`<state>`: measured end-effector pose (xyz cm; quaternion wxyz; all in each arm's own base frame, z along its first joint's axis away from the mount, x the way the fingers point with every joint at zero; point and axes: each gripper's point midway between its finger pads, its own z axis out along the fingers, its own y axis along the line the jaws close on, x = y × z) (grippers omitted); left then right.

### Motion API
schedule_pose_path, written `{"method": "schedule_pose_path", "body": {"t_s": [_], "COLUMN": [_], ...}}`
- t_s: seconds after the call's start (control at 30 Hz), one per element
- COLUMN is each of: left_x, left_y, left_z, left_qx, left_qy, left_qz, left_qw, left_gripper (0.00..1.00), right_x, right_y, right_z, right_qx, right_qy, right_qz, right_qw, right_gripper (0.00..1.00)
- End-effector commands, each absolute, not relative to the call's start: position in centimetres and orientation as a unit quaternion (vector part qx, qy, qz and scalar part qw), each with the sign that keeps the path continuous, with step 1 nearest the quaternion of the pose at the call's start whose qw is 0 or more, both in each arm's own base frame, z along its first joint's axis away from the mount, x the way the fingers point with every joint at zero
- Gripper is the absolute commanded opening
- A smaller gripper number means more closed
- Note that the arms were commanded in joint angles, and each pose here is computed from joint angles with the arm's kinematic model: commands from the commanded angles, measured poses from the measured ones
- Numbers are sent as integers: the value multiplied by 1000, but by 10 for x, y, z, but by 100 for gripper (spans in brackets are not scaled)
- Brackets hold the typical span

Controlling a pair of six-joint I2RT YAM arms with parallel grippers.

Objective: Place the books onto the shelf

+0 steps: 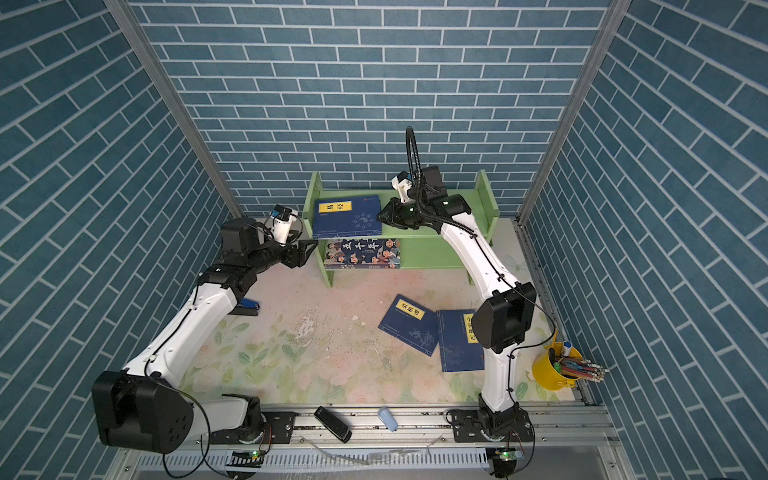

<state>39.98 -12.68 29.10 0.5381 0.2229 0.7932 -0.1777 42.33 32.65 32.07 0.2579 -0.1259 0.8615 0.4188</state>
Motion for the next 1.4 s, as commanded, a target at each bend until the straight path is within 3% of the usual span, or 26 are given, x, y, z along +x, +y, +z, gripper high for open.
{"method": "schedule_pose_path", "body": {"t_s": [0.0, 0.4, 1.37], "left_x": [400, 375, 408], "left_y": [-127, -140, -127], "left_z": [300, 299, 317], "left_qx": [223, 251, 206], "left_qy": [785, 784, 783], "left_qz": [-174, -217, -181], "left_qw": [551, 525, 558], "left_gripper": [74, 72, 72], "right_x": [418, 417, 415], "right_y": [329, 329, 326], "right_z": [332, 335, 336], "right_qx": [-132, -134, -136], "right_qy": [854, 852, 854], "right_qz": [428, 429, 425], "right_qw": [264, 268, 268], "right_gripper": [24, 27, 30]}}
